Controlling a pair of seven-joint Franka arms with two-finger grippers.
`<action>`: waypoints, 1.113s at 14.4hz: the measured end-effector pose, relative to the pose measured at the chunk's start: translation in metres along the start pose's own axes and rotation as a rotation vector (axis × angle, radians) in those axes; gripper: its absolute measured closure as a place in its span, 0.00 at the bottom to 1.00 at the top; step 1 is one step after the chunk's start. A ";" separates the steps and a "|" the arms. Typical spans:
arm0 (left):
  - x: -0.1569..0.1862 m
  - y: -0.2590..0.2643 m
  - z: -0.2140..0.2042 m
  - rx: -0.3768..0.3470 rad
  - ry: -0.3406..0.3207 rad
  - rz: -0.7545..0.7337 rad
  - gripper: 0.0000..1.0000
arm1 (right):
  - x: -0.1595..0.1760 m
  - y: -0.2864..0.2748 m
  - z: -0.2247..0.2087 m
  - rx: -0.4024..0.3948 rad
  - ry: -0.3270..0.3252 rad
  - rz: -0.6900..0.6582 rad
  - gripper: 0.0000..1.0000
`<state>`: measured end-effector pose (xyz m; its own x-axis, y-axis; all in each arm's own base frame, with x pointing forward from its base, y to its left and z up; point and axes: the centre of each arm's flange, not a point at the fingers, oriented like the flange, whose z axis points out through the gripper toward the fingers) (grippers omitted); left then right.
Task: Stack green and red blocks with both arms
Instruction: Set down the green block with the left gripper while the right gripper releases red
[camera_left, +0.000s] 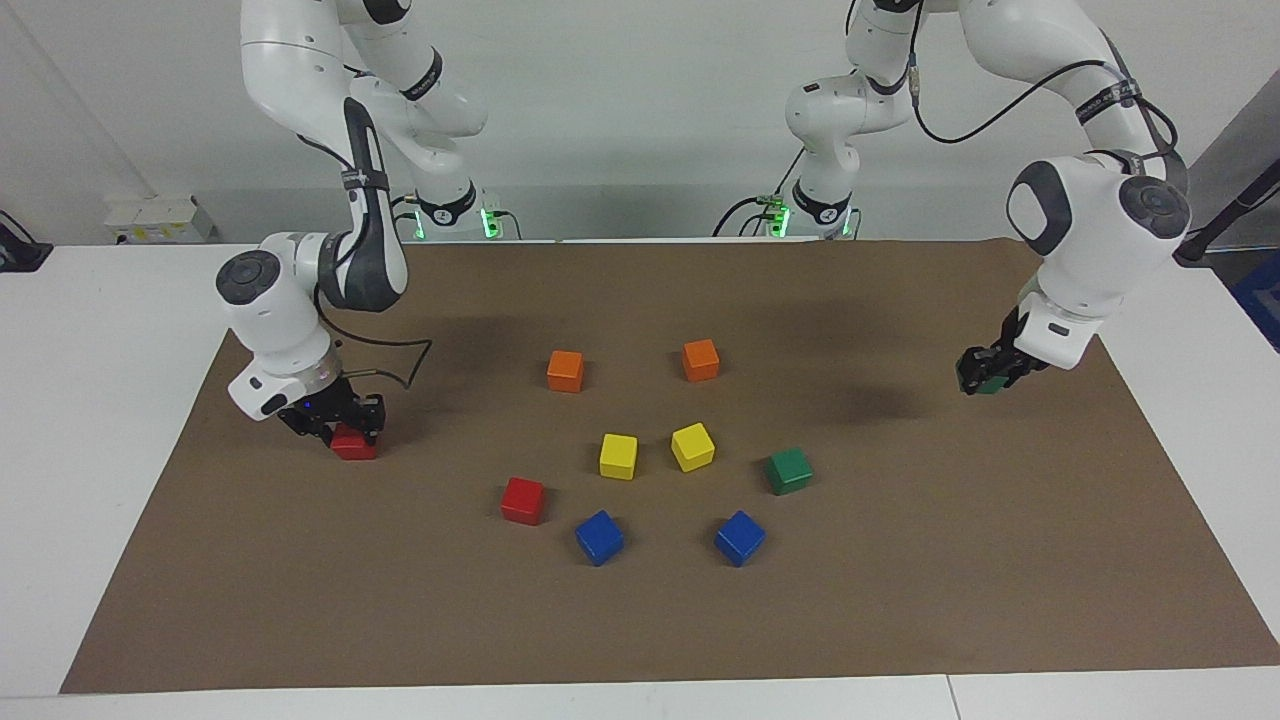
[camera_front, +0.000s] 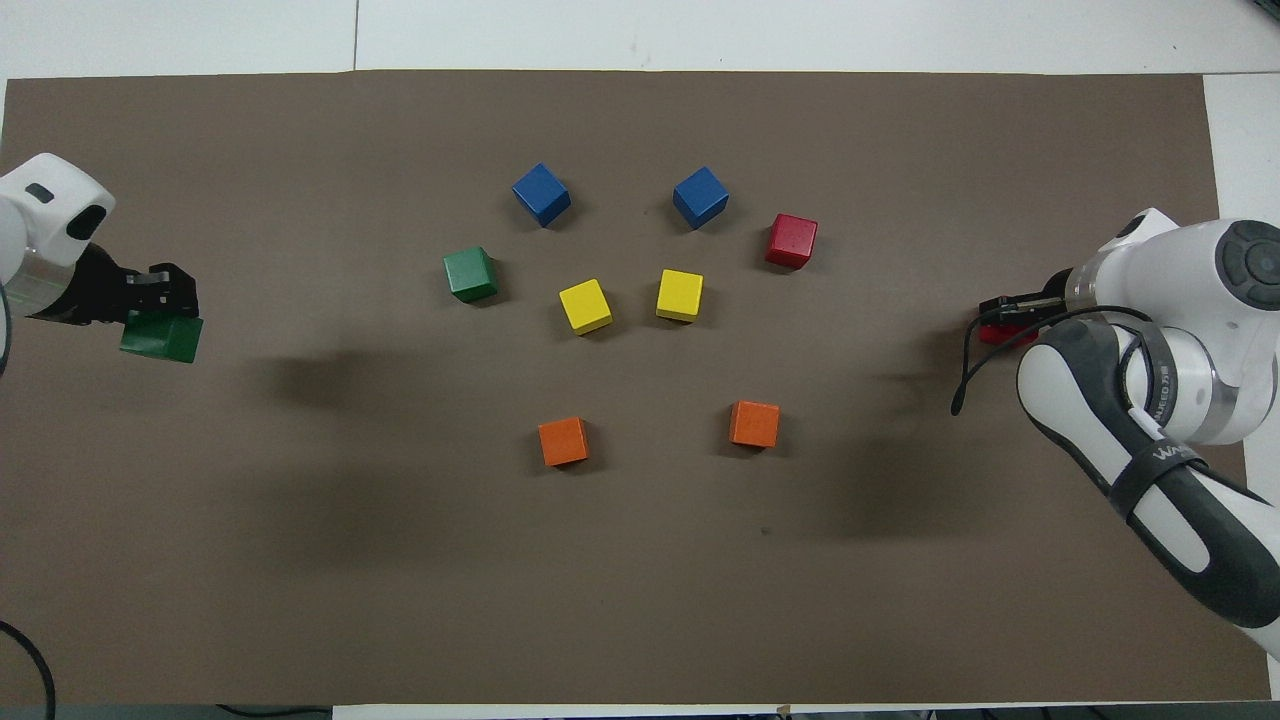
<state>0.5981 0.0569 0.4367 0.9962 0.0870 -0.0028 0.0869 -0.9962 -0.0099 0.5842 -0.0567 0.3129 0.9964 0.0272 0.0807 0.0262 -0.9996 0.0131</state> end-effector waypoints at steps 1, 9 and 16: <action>-0.002 -0.014 0.005 0.000 0.014 0.004 0.43 | 0.000 0.000 0.000 0.001 0.000 0.002 0.10; -0.030 -0.037 0.063 0.000 0.026 -0.070 0.43 | 0.023 -0.005 -0.070 0.007 -0.067 0.002 0.00; -0.049 -0.037 0.100 -0.003 0.011 -0.103 0.43 | 0.059 -0.165 -0.161 0.016 -0.038 0.160 0.00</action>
<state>0.5453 0.0903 0.3377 0.9820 0.1887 0.0088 0.1887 -0.9820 -0.0070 0.6253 0.1119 0.4760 0.9903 -0.1324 0.0426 -0.1320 -0.9912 -0.0125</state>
